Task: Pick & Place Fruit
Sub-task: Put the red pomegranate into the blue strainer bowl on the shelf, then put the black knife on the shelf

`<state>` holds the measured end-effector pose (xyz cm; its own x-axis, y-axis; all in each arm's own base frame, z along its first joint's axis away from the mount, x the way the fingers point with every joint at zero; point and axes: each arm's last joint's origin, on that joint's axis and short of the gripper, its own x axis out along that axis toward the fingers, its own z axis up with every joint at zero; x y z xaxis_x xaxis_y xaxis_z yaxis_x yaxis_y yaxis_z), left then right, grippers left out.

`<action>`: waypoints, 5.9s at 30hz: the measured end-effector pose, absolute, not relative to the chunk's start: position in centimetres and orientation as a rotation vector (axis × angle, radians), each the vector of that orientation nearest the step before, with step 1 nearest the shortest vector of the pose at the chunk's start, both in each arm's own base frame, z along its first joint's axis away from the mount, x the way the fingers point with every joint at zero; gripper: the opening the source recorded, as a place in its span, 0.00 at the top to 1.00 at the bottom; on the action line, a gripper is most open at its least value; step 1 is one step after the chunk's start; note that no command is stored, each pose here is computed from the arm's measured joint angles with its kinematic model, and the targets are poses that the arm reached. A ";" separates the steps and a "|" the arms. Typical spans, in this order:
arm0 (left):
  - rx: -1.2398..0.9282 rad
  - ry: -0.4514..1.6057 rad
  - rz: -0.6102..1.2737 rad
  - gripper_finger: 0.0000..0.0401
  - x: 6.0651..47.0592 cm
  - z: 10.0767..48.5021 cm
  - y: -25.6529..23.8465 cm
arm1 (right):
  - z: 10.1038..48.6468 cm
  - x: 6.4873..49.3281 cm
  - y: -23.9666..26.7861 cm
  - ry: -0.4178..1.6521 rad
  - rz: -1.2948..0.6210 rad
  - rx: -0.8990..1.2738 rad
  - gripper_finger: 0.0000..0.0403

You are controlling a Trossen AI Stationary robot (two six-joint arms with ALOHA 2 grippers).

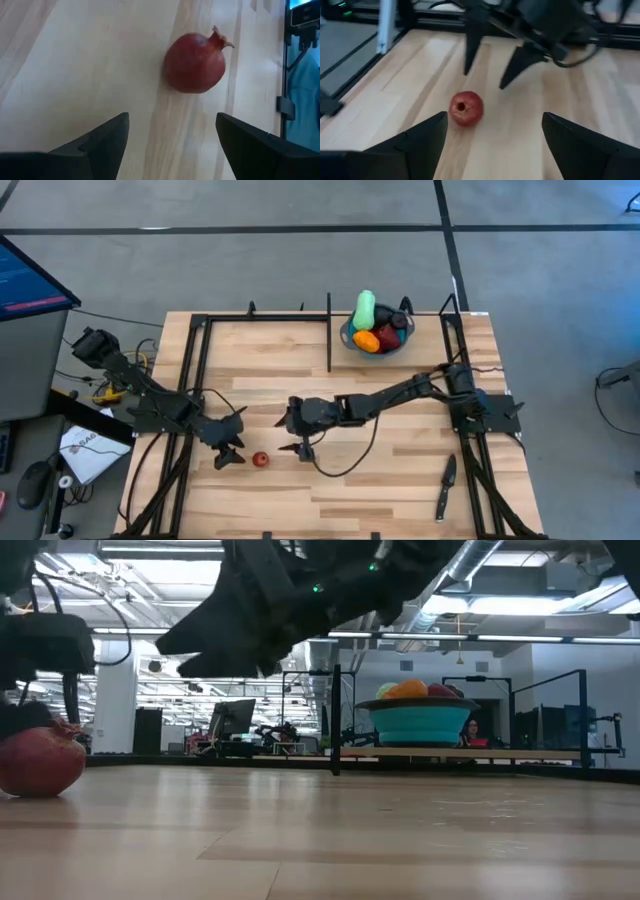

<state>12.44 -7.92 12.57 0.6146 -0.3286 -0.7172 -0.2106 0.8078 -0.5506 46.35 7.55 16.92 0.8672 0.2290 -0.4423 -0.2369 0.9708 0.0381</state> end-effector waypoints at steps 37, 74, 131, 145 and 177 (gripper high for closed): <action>-0.675 0.681 0.108 0.29 14.3 9.4 -10.5 | 8.7 51.0 11.0 0.574 0.295 0.005 0.29; -0.645 0.563 0.110 0.29 14.4 10.7 -10.3 | 28.9 26.3 3.8 1.007 -0.587 -0.291 0.47; -0.636 0.504 0.119 0.29 14.6 11.1 -10.3 | 26.7 26.2 -12.9 0.953 -0.834 -0.033 0.30; -0.626 0.498 0.110 0.29 14.7 11.2 -10.4 | 34.1 23.8 -6.6 0.741 -0.608 -0.039 0.20; -0.584 0.206 0.100 0.29 18.5 14.1 -6.0 | 22.5 11.7 2.1 0.036 0.154 0.513 0.99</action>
